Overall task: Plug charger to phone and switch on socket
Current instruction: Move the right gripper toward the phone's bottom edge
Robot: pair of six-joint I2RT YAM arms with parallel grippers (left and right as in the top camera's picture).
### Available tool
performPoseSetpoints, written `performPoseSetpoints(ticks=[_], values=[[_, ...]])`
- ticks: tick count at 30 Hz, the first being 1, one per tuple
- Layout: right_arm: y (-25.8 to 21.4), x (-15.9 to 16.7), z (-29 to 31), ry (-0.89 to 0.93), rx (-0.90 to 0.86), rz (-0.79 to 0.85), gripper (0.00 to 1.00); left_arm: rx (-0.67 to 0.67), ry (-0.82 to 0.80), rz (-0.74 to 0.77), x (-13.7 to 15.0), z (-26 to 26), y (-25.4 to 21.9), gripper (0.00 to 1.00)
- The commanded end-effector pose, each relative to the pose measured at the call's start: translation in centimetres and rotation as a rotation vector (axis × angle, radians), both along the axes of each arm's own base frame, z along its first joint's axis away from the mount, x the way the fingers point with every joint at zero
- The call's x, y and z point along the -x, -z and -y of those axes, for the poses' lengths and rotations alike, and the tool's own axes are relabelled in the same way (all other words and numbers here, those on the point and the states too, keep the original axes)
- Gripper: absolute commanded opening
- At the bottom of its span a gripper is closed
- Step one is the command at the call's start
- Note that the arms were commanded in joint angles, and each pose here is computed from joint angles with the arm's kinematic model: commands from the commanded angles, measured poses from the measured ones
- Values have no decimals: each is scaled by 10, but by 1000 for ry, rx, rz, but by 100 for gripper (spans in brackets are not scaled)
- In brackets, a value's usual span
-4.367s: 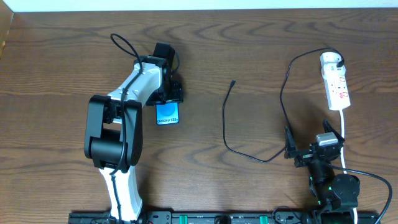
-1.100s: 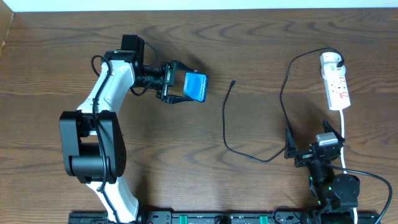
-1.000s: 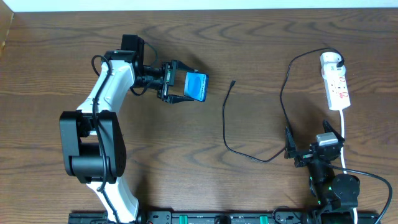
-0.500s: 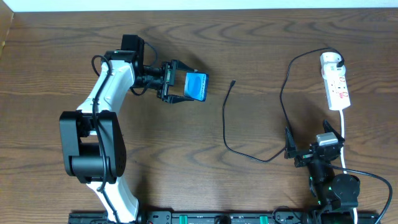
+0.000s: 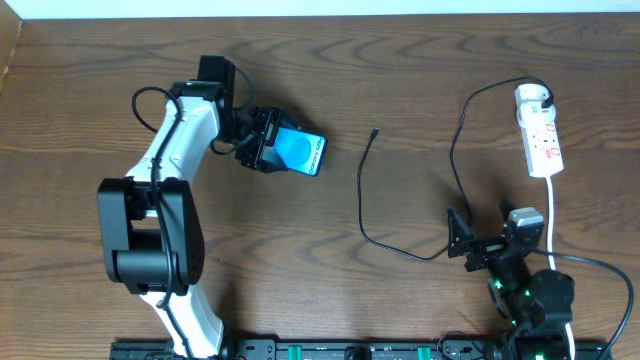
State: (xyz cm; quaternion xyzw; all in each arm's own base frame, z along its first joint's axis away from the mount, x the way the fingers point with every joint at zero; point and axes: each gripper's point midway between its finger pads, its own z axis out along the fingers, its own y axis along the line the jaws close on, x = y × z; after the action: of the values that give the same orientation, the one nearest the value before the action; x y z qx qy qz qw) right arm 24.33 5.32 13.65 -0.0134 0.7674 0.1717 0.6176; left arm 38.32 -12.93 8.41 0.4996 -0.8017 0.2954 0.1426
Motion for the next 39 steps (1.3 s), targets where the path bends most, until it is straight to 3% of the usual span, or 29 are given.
performPoseSetpoints(ticks=[1, 7, 13, 18, 24, 26, 28, 39], values=[[-17, -2, -6, -24, -81, -42, 99, -176, 2, 56, -6, -12, 1, 72], [-43, -18, -21, -100, -96, -154, 99, -237, 42, 67, -2, -3, 6, 69], [-58, -37, -40, -256, -193, -379, 99, -234, 63, 76, 0, 8, 5, 68], [-75, -62, -59, -429, -289, -436, 99, -189, 46, 79, -3, 15, 1, 69], [-58, -98, -64, -399, -428, -501, 99, -134, 26, 59, -3, 24, -3, 69], [-47, -106, -70, -392, -464, -539, 89, -120, 12, 46, -2, 25, -4, 68], [-36, -113, -84, -402, -478, -567, 85, -99, -5, 28, -1, 28, -6, 68], [8, -126, -160, -354, -527, -660, 75, -42, -12, 3, 2, 36, -11, 69]])
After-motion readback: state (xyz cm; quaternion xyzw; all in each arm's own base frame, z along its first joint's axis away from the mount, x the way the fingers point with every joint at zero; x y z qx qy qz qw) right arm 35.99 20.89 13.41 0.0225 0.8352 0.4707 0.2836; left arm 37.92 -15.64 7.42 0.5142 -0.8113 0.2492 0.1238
